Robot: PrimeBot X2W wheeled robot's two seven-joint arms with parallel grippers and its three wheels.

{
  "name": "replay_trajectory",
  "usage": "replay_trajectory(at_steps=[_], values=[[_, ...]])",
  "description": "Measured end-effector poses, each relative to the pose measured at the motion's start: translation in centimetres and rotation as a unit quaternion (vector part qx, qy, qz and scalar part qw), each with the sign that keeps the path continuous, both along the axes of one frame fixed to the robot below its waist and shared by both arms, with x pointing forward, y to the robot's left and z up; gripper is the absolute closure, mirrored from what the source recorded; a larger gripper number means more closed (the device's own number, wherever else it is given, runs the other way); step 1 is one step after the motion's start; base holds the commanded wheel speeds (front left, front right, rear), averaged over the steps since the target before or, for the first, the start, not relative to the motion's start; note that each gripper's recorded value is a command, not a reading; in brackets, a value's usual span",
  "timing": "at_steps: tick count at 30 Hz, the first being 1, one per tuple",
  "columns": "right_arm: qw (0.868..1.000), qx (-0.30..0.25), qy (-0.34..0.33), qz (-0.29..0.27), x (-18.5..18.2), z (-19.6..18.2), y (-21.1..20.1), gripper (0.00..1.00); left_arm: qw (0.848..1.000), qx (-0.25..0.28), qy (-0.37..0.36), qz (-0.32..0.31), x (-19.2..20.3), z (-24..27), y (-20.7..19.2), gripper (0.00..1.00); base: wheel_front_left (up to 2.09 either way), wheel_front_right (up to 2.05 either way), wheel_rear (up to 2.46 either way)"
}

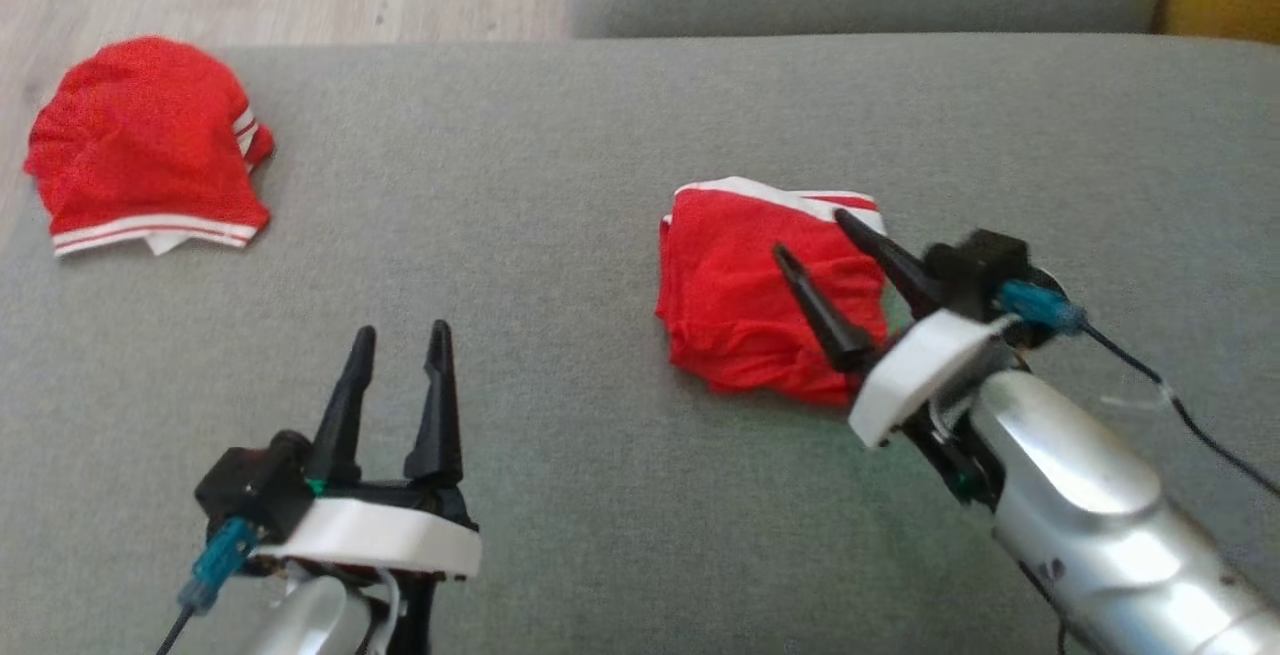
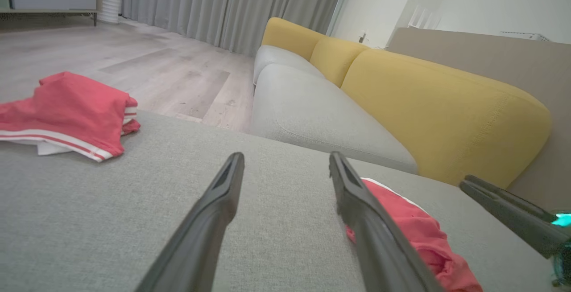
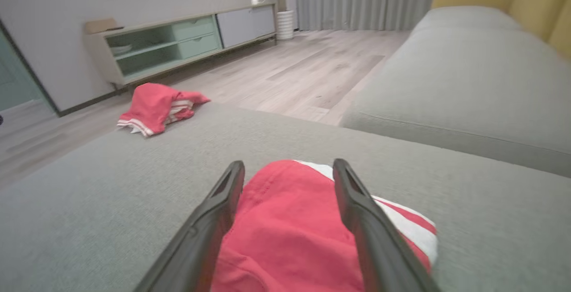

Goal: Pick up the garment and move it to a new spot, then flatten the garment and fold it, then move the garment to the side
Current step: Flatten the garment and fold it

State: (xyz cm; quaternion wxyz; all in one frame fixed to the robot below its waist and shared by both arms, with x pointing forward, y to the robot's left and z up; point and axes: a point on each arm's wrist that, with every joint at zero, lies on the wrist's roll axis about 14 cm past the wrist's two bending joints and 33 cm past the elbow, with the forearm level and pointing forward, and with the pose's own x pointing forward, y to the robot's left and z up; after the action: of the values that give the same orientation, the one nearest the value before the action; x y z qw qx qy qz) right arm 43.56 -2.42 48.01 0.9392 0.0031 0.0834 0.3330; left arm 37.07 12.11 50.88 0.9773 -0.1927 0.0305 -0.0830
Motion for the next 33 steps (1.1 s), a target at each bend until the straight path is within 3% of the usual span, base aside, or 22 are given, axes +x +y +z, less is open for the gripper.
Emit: replay_trajectory(at_steps=[5, 14, 22, 33], values=[[0.996, 0.030, -0.011, -0.086, -0.5, 0.3, -4.1, 0.00, 1.000, 0.015, -0.014, 0.001, 0.0, 0.4, 0.0, 0.00, 0.00, 0.00, 0.00], [0.975, 0.062, -0.042, -0.209, -3.9, 0.5, -9.2, 0.00, 0.998, 0.057, 0.009, 0.020, -2.3, -1.9, 1.0, 0.00, 0.00, 0.00, 0.00], [0.970, 0.042, -0.024, -0.237, -7.5, -0.5, -10.4, 0.00, 0.996, 0.079, 0.027, 0.037, -3.2, -3.6, 2.1, 0.00, 0.00, 0.00, 0.00], [0.970, 0.047, -0.018, -0.236, -7.8, 0.3, -10.3, 0.00, 0.994, 0.086, 0.056, 0.046, -4.1, -5.5, 3.2, 0.00, 0.00, 0.00, 0.00]])
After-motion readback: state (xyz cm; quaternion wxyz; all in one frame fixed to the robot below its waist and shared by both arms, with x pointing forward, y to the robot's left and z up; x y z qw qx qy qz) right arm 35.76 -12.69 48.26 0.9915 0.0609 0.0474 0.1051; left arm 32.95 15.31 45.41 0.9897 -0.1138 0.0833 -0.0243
